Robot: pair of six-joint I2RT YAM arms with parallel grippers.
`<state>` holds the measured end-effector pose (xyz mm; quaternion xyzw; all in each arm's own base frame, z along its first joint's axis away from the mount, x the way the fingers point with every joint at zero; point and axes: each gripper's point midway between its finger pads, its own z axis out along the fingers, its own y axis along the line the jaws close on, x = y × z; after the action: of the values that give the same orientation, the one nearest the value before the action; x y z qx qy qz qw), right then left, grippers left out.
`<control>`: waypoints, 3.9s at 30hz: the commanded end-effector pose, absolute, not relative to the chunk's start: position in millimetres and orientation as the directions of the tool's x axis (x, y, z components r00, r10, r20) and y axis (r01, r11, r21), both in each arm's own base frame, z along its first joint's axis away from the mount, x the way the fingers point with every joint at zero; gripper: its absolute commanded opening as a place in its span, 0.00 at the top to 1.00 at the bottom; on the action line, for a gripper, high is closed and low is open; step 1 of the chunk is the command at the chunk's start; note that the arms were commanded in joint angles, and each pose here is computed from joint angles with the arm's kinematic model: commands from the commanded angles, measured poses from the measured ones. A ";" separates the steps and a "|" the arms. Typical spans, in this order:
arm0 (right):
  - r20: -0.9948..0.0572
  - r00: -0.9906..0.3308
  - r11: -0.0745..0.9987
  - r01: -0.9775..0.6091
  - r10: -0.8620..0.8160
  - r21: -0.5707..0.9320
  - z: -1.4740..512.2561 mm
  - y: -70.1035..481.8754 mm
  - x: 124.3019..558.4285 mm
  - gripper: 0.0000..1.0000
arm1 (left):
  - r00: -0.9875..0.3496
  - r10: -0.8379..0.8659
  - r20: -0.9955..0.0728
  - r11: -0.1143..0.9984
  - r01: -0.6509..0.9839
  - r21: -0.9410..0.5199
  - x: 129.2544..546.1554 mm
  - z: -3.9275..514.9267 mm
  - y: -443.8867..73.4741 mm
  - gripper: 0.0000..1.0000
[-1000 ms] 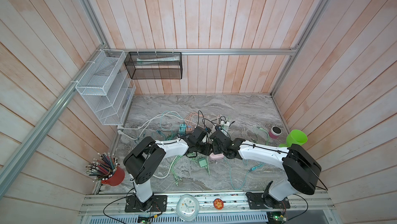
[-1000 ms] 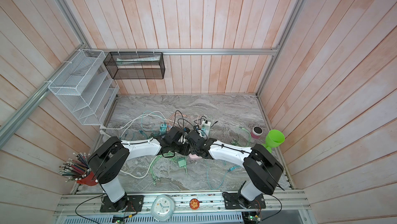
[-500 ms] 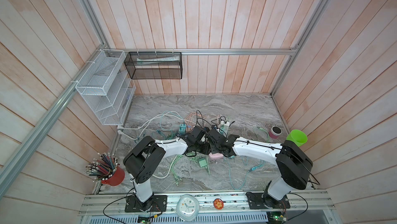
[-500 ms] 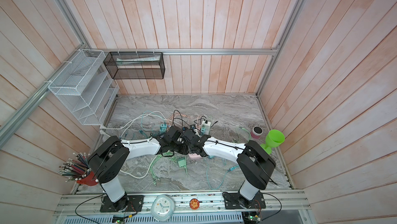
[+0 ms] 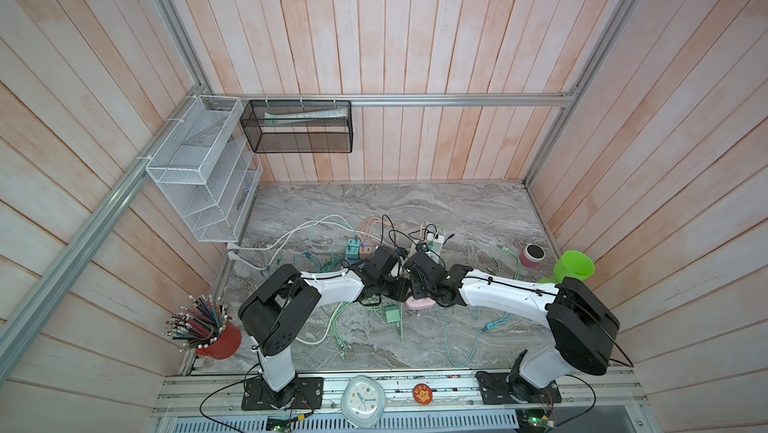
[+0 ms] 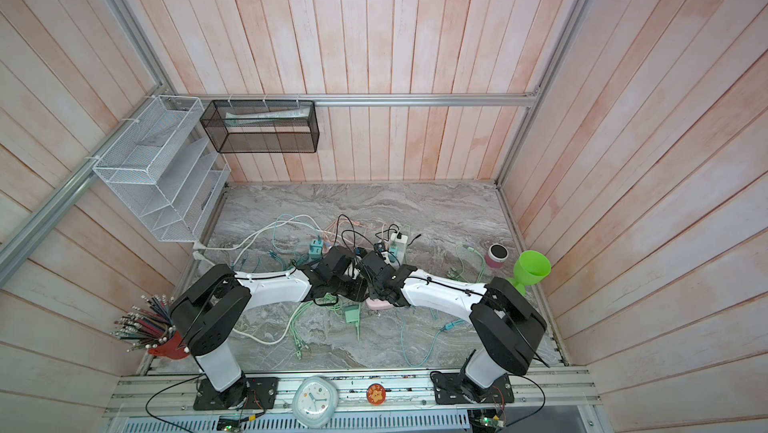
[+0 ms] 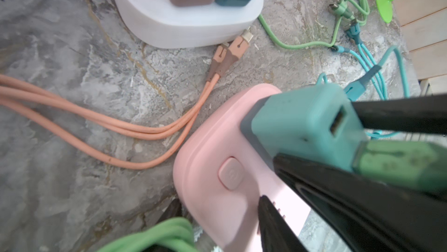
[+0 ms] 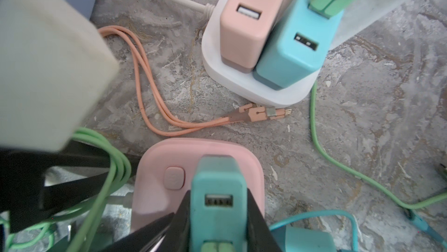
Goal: Pull the plug off the socket
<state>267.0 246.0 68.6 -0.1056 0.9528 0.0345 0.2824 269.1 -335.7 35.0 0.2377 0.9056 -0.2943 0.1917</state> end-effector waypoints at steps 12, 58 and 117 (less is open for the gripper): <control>-0.576 -0.802 0.969 -0.239 -0.157 0.068 69.5 256.0 269.1 1.00 | -0.839 0.327 -0.435 0.799 0.492 -0.347 258.0 43.2 -296.1 0.23; -0.592 -0.788 0.958 -0.275 -0.172 0.087 77.8 259.9 283.2 1.00 | -0.824 0.397 -0.404 0.836 0.506 -0.212 265.1 27.5 -244.0 0.25; -0.575 -0.797 0.951 -0.293 -0.185 0.101 66.2 252.4 280.2 1.00 | -0.729 0.494 -0.475 0.766 0.623 -0.159 265.9 43.3 -289.1 0.51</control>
<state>285.1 256.3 68.8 -0.1225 0.9417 0.0908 0.3000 254.6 -282.3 42.3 0.2937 0.9224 -0.1610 0.1925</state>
